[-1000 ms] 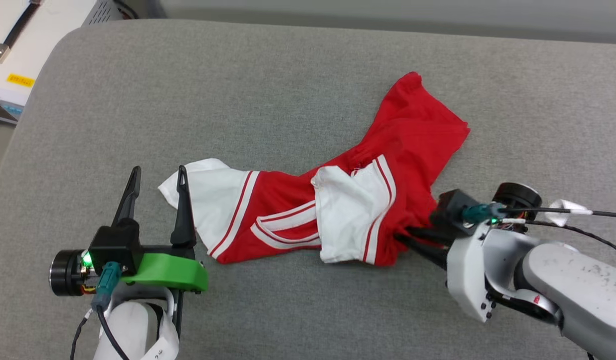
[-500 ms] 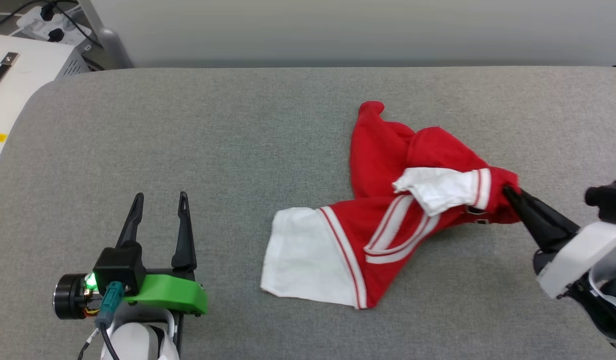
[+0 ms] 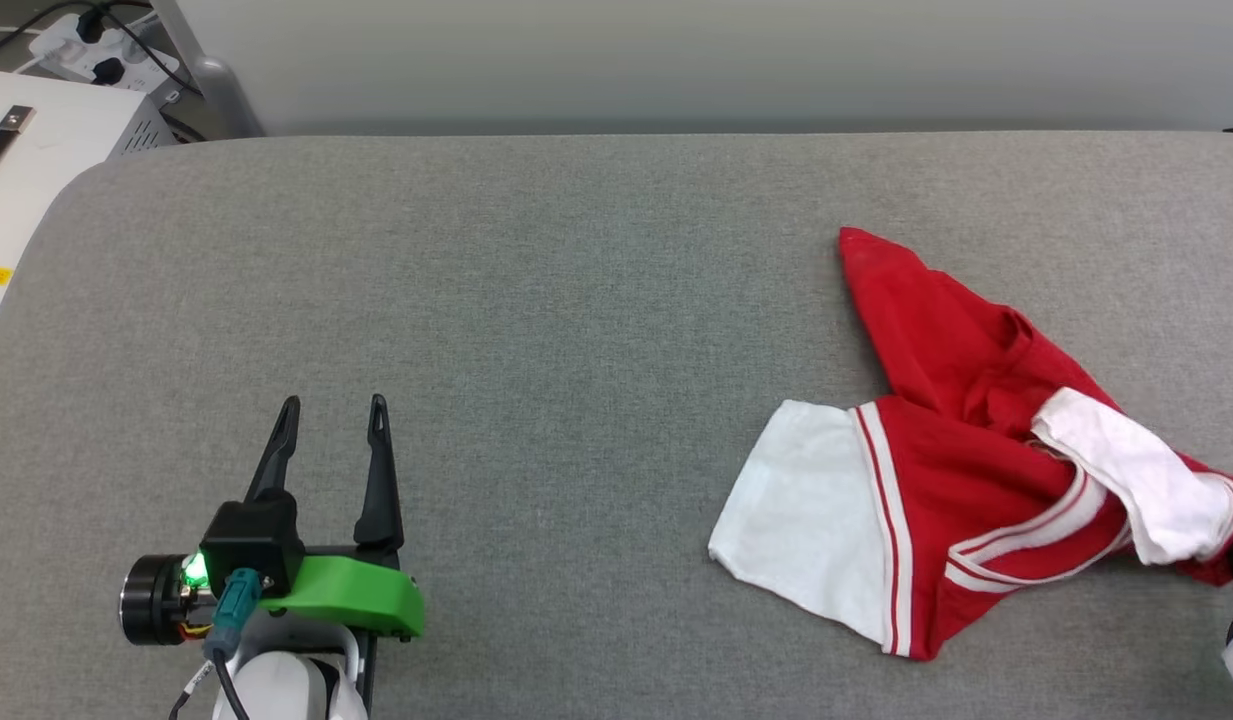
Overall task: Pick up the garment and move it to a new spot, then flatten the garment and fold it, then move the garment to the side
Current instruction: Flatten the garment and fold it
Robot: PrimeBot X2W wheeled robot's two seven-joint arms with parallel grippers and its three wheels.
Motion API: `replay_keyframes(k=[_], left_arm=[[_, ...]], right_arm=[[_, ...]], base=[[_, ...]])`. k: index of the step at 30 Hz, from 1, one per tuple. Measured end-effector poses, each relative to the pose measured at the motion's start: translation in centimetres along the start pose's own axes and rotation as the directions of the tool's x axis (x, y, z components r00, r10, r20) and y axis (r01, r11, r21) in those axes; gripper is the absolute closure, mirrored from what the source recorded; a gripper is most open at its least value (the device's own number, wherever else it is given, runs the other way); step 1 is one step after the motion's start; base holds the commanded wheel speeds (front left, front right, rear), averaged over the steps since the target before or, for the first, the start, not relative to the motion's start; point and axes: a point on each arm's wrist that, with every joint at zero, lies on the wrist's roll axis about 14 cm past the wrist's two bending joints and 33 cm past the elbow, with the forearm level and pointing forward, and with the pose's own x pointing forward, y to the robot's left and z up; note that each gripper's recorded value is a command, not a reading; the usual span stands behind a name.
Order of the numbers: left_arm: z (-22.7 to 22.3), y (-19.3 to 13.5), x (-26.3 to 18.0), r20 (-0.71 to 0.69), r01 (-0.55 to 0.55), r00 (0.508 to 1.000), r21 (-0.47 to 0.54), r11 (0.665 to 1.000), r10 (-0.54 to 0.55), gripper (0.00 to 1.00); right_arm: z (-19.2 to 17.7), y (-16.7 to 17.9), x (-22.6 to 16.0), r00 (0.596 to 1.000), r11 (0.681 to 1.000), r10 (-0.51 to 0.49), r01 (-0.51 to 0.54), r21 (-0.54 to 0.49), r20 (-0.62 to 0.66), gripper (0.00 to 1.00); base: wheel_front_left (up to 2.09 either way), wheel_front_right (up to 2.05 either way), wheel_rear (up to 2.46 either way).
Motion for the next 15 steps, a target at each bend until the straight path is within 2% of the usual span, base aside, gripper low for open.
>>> replay_keyframes(k=[4, 7, 8, 9, 15], left_arm=[[-0.1, 0.0, -0.2, -0.006, 0.000, 1.000, 0.001, 1.000, 0.000, 0.00], [-0.1, 0.0, -0.3, -0.005, 0.001, 1.000, -0.001, 1.000, -0.001, 0.00], [-0.1, 0.0, -0.4, -0.005, 0.001, 1.000, -0.001, 1.000, -0.001, 0.00], [0.0, 0.0, -0.5, -0.005, 0.002, 1.000, -0.001, 1.000, -0.002, 0.00], [0.3, -0.2, -0.9, 0.003, 0.008, 1.000, 0.007, 1.000, -0.008, 0.00]], right_arm=[[-3.2, -1.5, -0.6, 0.994, 0.998, -0.056, 0.054, -0.028, -0.098, 1.00], [-3.5, -1.2, -0.6, 0.995, 0.998, -0.058, 0.058, -0.009, -0.086, 1.00], [-3.4, -1.2, -0.7, 0.995, 0.998, -0.060, 0.060, -0.009, -0.076, 0.77], [-3.2, -1.3, -0.7, 0.996, 0.998, -0.063, 0.062, -0.012, -0.061, 0.01], [-0.5, -1.5, -1.0, 0.996, 0.996, -0.063, 0.067, -0.058, 0.066, 0.00]], base=[[0.00, 0.00, 0.00], [0.00, 0.00, 0.00], [0.00, 0.00, 0.00], [0.00, 0.00, 0.00], [0.00, 0.00, 0.00]])
